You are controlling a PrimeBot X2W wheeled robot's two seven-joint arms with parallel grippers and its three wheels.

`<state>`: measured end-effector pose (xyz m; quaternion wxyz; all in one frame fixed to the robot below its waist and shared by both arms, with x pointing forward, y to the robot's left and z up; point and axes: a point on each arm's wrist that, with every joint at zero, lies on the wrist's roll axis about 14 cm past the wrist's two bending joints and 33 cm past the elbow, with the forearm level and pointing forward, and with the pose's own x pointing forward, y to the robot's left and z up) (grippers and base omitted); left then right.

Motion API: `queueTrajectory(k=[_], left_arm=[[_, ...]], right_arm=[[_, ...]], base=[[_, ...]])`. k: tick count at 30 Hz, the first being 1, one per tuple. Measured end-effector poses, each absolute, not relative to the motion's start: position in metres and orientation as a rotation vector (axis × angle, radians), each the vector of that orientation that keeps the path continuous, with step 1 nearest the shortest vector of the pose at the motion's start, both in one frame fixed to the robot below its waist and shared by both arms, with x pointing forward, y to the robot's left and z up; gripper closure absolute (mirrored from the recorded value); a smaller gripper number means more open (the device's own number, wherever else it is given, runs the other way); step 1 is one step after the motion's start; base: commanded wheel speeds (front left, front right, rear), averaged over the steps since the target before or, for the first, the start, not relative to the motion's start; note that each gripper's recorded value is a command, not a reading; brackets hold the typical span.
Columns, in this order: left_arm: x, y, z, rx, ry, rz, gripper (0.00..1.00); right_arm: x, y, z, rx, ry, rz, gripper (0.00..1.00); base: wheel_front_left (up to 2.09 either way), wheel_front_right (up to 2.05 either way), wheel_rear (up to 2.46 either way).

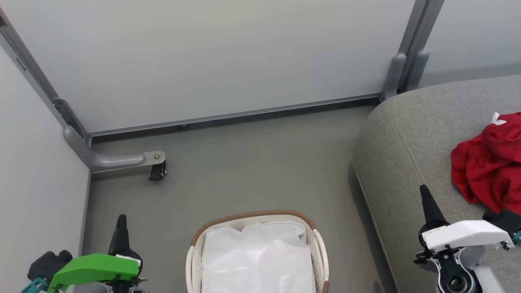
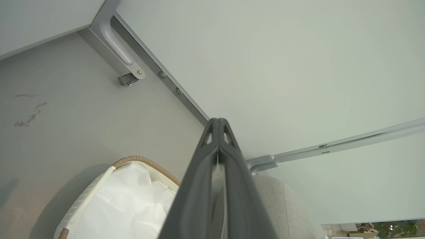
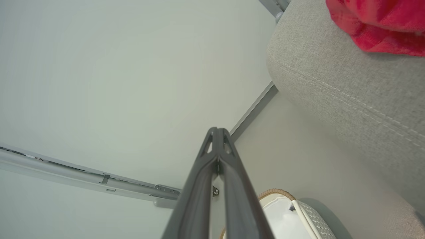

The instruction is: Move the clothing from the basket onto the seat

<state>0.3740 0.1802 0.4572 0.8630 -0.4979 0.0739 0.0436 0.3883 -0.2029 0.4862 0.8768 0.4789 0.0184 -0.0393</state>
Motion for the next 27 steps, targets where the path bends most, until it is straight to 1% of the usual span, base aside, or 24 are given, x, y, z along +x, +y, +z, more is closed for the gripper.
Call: queueTrajectory(k=[27], left_arm=[[0.381, 0.188, 0.476, -1.302, 0.1, 0.071, 1.0]], right_arm=[[0.389, -0.202, 0.494, 1.278, 0.025, -0.059, 1.0]], base=[[0.0, 0.0, 0.0]])
